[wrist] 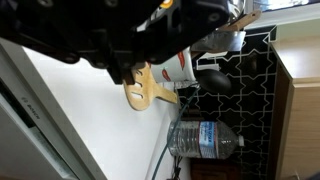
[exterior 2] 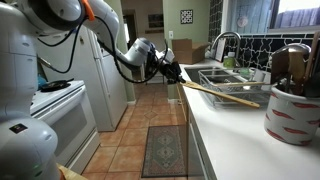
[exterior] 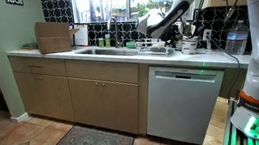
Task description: Slide the wooden spoon forward, pick up the wooden spoon and put it in the utensil holder
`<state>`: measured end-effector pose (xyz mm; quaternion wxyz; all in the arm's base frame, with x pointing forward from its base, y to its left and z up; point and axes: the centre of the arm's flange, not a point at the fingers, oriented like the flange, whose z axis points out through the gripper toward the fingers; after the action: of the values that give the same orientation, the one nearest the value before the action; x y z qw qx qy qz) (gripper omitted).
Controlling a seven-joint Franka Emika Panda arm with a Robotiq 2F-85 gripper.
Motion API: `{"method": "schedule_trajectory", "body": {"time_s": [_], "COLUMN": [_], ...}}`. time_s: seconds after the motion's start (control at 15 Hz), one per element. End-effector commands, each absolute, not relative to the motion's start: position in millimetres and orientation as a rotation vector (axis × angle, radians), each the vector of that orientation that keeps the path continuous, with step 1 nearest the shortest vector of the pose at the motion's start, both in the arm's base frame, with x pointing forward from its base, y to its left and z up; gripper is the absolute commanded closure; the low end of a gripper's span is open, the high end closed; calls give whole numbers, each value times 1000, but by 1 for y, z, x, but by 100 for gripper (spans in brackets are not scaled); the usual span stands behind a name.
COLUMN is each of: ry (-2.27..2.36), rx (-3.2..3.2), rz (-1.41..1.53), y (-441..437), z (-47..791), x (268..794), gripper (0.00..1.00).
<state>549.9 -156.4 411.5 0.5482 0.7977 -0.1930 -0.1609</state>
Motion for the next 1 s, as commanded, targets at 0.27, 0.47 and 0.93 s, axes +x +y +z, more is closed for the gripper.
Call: {"method": "schedule_trajectory", "body": {"time_s": [0.27,0.47,0.93], "ry": [-421,-427,-449], "rx": [1960,2022,2200], "rz": [-329,-278,-87], "y": [-174,-191,-242], "z": [511,550,621], "x": [511,499,477], "gripper": [99,99,99]}}
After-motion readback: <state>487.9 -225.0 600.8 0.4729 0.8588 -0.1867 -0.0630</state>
